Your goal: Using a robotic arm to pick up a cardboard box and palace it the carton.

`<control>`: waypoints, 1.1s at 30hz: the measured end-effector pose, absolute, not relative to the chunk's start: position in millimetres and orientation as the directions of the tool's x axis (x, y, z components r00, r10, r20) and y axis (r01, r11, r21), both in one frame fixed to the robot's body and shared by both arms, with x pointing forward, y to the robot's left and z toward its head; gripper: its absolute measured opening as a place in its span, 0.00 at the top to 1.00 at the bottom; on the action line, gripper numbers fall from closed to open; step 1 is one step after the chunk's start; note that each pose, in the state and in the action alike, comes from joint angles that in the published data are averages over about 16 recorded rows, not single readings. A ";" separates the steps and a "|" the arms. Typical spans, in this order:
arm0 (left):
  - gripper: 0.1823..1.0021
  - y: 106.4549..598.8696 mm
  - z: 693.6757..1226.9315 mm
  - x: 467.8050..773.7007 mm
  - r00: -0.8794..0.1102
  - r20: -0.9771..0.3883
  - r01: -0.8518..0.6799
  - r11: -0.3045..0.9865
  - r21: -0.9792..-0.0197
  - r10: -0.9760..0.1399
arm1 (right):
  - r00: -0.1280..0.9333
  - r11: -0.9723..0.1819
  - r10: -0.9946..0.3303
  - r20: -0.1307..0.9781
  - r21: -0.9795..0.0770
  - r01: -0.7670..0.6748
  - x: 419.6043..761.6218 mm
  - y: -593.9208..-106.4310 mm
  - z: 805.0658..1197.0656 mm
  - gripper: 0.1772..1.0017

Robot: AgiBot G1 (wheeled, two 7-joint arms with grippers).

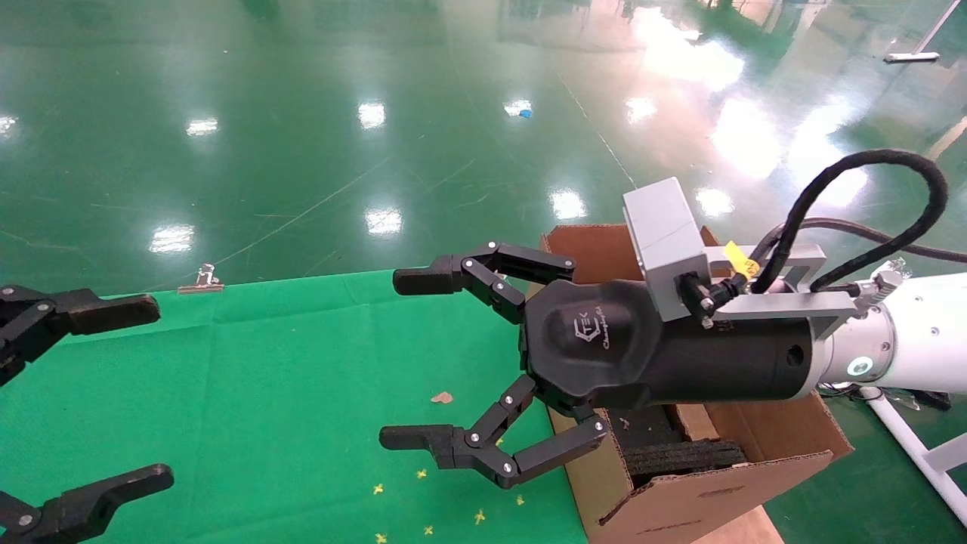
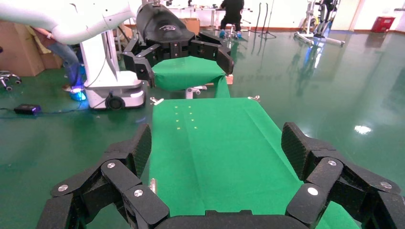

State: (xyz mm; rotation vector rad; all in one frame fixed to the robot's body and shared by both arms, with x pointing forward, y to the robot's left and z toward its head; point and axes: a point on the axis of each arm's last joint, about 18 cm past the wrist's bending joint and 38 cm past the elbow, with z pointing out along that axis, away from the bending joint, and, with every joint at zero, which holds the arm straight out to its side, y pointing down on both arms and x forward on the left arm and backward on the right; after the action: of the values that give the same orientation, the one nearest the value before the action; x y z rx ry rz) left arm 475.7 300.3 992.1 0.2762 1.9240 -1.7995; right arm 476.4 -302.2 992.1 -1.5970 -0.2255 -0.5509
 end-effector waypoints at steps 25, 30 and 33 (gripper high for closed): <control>0.00 300.3 992.1 475.7 -0.861 -0.477 0.464 0.111 -0.879 -0.179 | 0.862 -0.114 -0.180 0.474 -0.880 0.461 476.5 -302.2 992.1 0.00; 0.00 300.3 992.1 475.7 -0.861 -0.477 0.464 0.111 -0.879 -0.179 | 0.862 -0.114 -0.180 0.474 -0.880 0.461 476.6 -302.2 992.1 0.00; 0.00 300.3 992.1 475.7 -0.861 -0.477 0.464 0.111 -0.879 -0.179 | 0.862 -0.114 -0.180 0.474 -0.880 0.461 476.6 -302.2 992.1 0.00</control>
State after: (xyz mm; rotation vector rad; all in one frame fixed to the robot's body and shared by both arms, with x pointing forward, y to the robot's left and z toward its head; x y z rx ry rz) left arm 475.7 300.3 992.1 0.2762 1.9239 -1.7996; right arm 476.6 -302.2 992.1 -1.5974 -0.2252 -0.5513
